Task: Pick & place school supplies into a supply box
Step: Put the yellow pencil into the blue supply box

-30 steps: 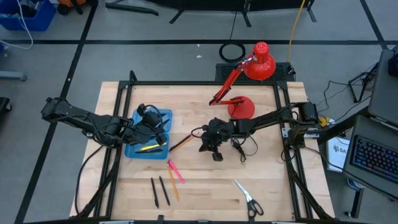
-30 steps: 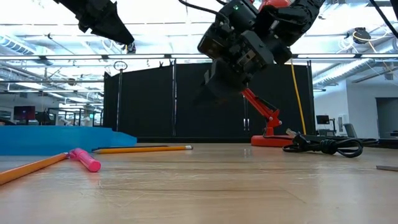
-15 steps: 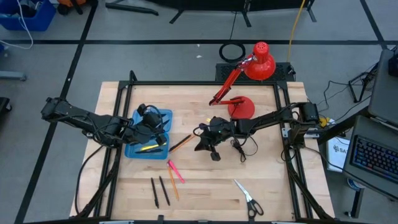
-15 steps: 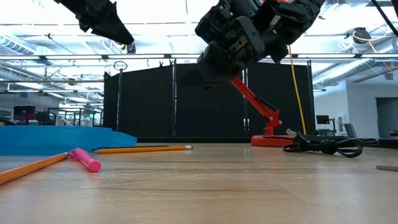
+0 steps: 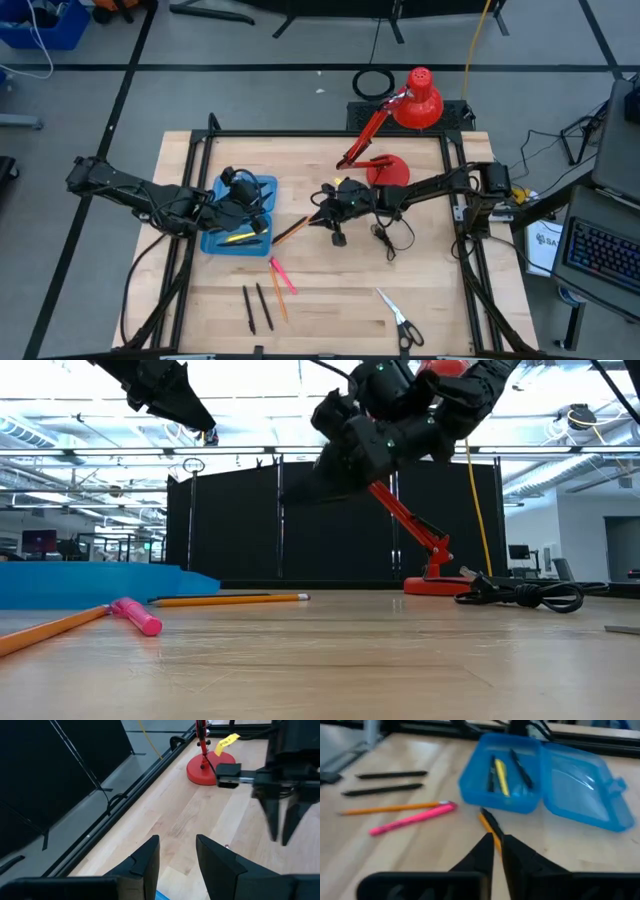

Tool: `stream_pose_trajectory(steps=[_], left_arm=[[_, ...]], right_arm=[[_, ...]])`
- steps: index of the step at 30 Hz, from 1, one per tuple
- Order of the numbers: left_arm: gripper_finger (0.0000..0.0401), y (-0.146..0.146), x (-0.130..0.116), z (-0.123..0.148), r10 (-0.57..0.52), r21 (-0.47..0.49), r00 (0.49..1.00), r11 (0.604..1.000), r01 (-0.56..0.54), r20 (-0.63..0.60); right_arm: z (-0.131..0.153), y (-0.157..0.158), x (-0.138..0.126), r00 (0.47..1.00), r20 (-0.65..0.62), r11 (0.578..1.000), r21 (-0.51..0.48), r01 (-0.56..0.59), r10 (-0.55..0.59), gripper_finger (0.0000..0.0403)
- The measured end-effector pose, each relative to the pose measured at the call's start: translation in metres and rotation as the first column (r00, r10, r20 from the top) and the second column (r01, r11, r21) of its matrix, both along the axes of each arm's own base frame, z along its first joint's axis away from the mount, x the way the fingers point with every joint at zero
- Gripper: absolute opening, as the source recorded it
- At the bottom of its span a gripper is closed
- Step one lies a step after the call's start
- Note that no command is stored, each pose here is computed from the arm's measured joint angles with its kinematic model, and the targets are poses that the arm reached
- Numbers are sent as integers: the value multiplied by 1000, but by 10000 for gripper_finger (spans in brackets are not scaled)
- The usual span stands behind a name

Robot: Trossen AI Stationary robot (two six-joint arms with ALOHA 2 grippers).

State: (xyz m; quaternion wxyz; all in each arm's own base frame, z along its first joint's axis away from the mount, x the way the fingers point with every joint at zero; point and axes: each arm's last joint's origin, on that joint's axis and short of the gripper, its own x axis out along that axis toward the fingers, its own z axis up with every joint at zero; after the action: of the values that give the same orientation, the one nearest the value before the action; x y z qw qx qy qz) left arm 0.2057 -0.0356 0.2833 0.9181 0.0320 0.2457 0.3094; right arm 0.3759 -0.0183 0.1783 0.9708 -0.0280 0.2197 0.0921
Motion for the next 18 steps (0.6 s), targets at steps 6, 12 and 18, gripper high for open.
stream_pose_trajectory(steps=[6,12,18], left_arm=[[134,0,0,0,-3,5,1000,1000,3,-4],[134,0,0,1,-6,10,1000,1000,6,-2],[134,0,1,0,-13,5,1000,1000,13,-4]], right_arm=[[-7,-11,2,998,-11,998,24,55,-54,124],[-26,-13,5,999,-47,999,47,-13,16,187],[-35,-13,6,997,-75,999,45,-13,16,194]])
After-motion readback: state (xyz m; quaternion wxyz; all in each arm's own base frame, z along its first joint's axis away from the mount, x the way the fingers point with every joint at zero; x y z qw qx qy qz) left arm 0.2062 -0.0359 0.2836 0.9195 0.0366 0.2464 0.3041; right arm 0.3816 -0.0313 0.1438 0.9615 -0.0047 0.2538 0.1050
